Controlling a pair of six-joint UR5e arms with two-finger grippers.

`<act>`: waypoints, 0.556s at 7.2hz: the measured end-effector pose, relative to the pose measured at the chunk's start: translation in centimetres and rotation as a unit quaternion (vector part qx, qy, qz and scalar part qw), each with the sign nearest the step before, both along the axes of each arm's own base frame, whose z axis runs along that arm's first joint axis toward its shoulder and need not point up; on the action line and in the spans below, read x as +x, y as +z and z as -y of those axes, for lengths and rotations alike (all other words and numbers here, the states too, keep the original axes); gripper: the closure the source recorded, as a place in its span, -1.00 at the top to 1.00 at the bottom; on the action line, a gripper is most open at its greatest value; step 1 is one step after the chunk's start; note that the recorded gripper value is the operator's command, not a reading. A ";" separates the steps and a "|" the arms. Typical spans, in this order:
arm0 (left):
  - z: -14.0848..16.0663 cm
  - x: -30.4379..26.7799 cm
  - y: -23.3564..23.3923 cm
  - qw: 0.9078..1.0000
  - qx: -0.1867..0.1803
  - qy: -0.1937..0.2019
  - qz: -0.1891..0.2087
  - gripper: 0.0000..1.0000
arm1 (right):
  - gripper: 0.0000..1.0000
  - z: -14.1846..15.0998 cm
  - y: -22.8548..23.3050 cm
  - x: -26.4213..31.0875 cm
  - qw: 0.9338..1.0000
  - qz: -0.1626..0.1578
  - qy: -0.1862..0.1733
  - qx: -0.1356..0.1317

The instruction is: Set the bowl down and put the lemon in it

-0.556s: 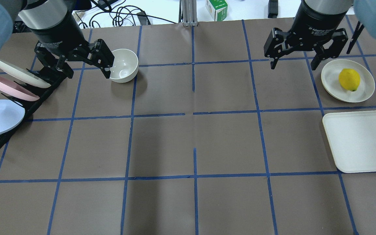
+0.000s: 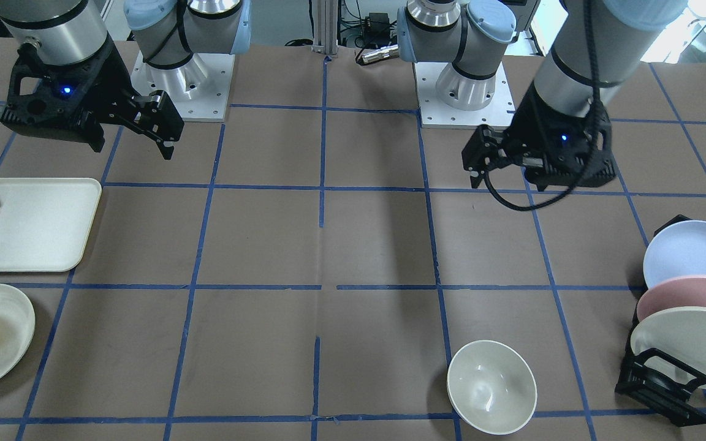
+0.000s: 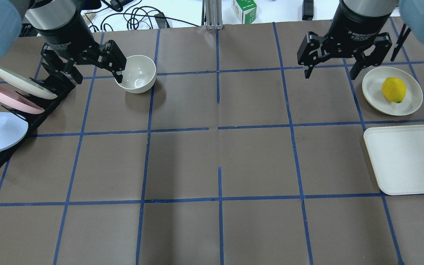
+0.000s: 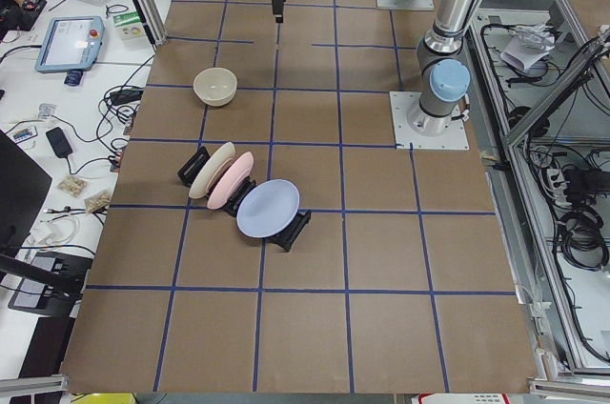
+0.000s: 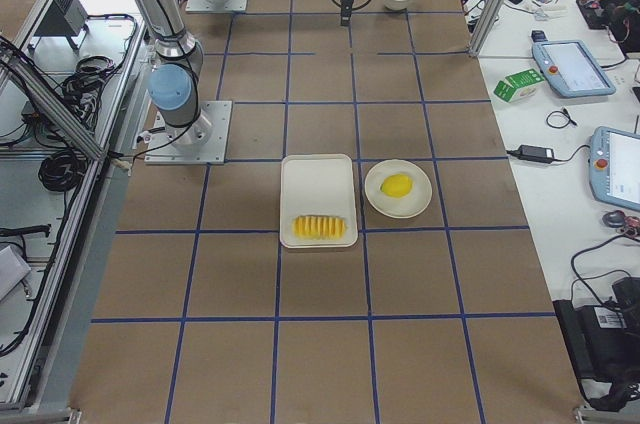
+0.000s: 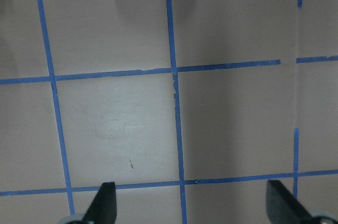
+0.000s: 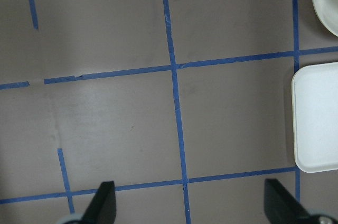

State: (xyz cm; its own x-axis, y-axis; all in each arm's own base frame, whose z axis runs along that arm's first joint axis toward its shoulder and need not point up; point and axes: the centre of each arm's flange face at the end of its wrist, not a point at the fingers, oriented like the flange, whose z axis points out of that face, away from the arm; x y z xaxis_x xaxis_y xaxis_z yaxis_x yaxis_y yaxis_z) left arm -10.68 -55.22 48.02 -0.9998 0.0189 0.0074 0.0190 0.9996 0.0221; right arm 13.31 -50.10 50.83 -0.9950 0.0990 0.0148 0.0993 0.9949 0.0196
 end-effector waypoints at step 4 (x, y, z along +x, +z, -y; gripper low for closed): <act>14.1 6.3 -12.6 1.000 -0.015 -0.009 0.005 1.00 | 1.00 1.8 -0.6 -7.2 1.000 0.000 -0.013 0.004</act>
